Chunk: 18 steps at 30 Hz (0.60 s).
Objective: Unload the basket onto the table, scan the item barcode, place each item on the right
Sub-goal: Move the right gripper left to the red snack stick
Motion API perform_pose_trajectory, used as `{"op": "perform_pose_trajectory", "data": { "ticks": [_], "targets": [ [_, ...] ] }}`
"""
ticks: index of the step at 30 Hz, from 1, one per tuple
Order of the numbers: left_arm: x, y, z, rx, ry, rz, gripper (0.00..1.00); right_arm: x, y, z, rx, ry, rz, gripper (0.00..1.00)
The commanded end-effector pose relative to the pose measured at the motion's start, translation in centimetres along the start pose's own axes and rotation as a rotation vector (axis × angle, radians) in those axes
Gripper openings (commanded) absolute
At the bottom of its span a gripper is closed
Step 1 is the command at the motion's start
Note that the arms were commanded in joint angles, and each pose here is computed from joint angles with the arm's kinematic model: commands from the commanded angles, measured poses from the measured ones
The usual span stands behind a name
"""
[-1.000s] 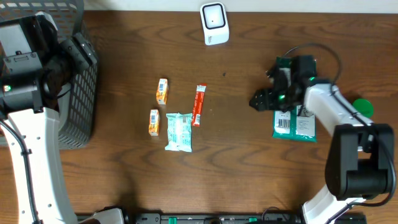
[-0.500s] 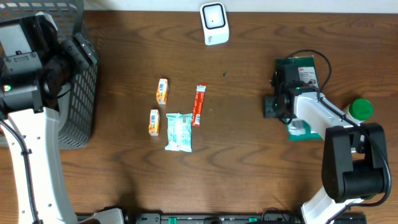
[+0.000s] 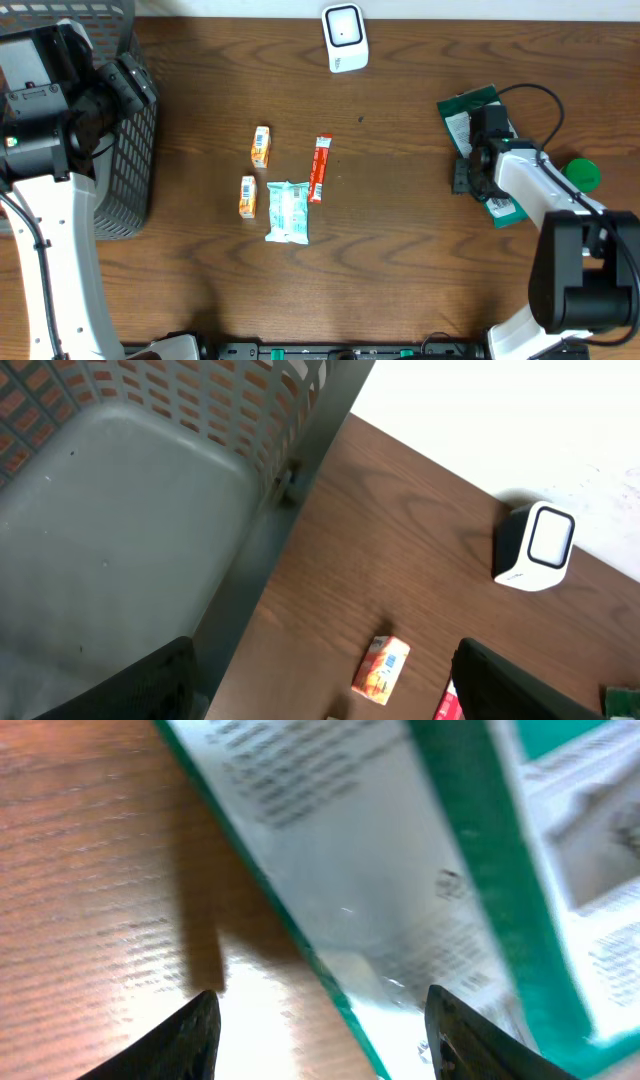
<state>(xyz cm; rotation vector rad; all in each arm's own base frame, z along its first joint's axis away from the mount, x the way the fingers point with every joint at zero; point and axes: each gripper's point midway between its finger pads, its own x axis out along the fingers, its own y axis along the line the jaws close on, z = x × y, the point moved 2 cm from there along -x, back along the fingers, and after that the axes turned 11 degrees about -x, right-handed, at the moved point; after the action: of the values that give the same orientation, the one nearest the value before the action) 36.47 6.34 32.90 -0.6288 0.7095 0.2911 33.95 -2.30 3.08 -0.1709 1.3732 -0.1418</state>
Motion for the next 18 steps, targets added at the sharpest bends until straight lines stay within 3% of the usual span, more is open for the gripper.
{"op": "perform_pose_trajectory", "data": {
  "ticks": [1,11,13,17,18],
  "targets": [
    [0.1,0.2,0.1,-0.011,-0.004,0.011,0.82,-1.8,-0.8,0.6,0.027,-0.053,-0.017,0.61],
    [0.1,0.2,0.1,-0.011,-0.004,0.01,0.82,-4.0,7.9,2.1,-0.057,-0.14,0.419,0.65],
    [0.1,0.2,0.1,-0.011,-0.004,0.01,0.82,-4.6,9.7,2.3,-0.091,-0.16,0.483,0.71],
    [0.1,0.2,0.1,-0.011,-0.004,0.01,0.82,-6.8,14.2,2.8,-0.18,-0.222,0.646,0.98],
    [0.1,0.2,0.1,-0.011,-0.004,0.01,0.82,-7.5,15.5,3.0,-0.2,-0.242,0.7,0.99]
  ]
}}
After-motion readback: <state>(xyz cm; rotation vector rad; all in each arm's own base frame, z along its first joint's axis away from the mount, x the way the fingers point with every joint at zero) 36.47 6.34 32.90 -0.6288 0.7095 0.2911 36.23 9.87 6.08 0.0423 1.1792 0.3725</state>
